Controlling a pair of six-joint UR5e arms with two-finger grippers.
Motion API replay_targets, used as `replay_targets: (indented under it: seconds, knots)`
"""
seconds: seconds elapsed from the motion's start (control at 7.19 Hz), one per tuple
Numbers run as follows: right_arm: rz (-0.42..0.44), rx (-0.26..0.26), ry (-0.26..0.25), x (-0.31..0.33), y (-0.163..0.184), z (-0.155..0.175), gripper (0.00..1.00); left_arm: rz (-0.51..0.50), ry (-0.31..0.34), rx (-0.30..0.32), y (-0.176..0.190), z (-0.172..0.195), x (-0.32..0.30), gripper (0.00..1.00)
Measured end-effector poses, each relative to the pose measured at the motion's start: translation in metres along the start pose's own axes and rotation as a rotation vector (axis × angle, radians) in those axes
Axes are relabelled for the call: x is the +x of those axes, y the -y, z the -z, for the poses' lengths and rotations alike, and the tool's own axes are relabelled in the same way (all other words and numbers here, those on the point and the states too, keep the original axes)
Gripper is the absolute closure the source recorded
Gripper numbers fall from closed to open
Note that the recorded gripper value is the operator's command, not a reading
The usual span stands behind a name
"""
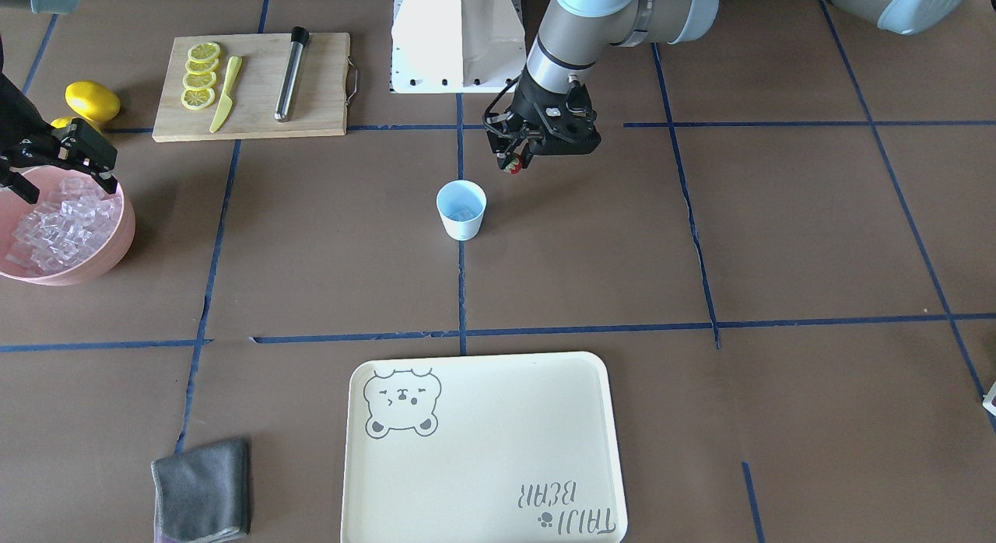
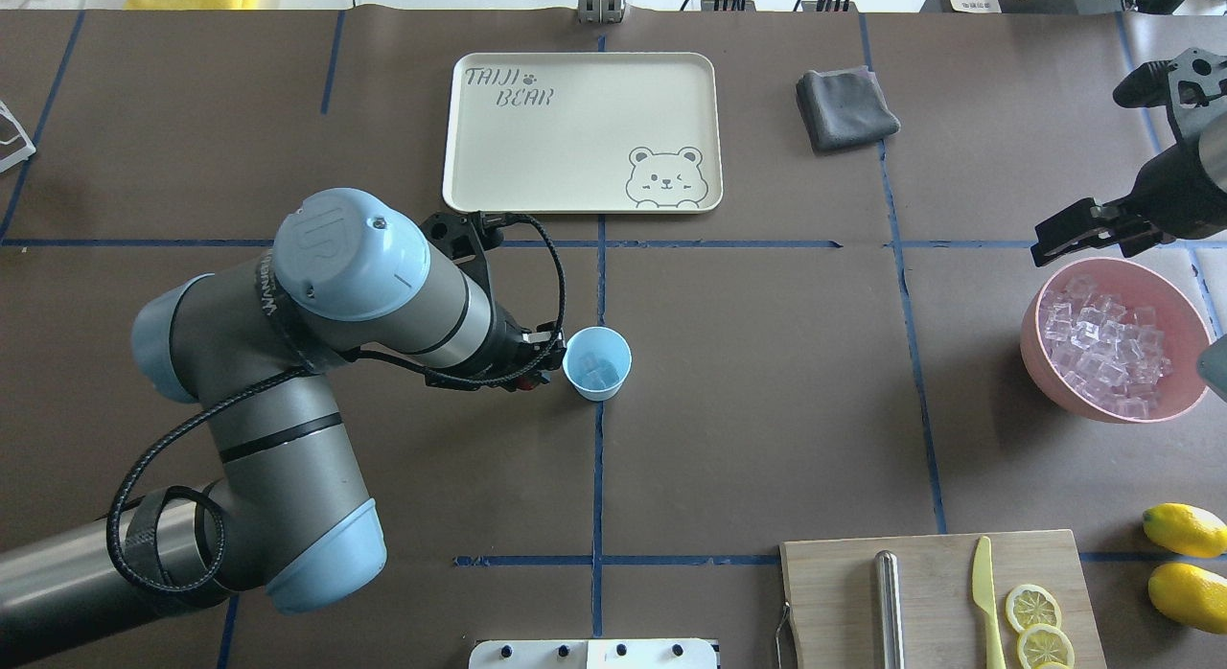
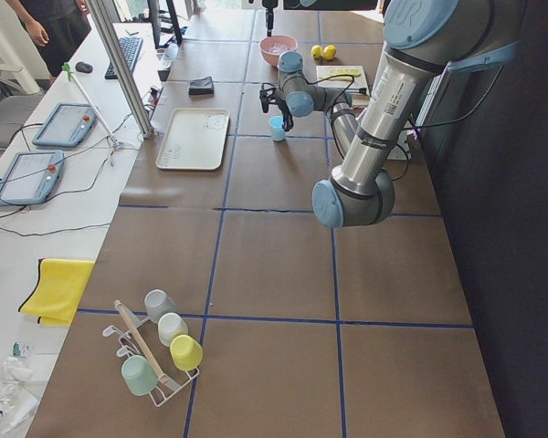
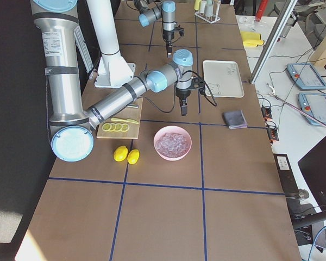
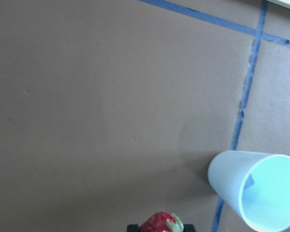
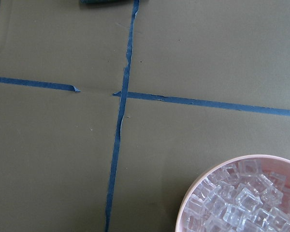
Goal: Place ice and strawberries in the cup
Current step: 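Carry the strawberry with the left gripper over the light-blue cup, then open the left gripper to drop the strawberry into the cup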
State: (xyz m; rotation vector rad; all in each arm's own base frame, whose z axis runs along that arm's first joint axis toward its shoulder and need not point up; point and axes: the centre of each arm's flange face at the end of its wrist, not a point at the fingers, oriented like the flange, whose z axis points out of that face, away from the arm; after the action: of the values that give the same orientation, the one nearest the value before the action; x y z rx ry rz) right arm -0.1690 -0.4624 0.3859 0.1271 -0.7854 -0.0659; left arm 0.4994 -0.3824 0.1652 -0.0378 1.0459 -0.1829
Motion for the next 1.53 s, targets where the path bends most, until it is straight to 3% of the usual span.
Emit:
replay_targets:
  seconds: [0.56, 0.83, 1.25, 1.39, 1.53]
  knots:
    - [-0.003, -0.004, -0.003, 0.002, 0.001, -0.002, 0.00, -0.035, -0.105, 0.059, 0.017, -0.032, 0.046, 1.00]
    - [-0.003, -0.004, -0.003, 0.002, 0.001, -0.003, 0.00, -0.038, -0.113, 0.065, 0.020, -0.039, 0.048, 0.93]
    - [-0.005, -0.005, -0.004, 0.002, 0.001, -0.003, 0.00, -0.038, -0.110, 0.063, 0.019, -0.043, 0.045, 0.62]
    - [-0.005, -0.005, -0.003, 0.002, 0.001, -0.003, 0.00, -0.038, -0.110, 0.063, 0.019, -0.043, 0.045, 0.33]
    - [-0.005, -0.005, -0.003, 0.002, 0.001, -0.003, 0.00, -0.039, -0.111, 0.063, 0.018, -0.042, 0.046, 0.30]
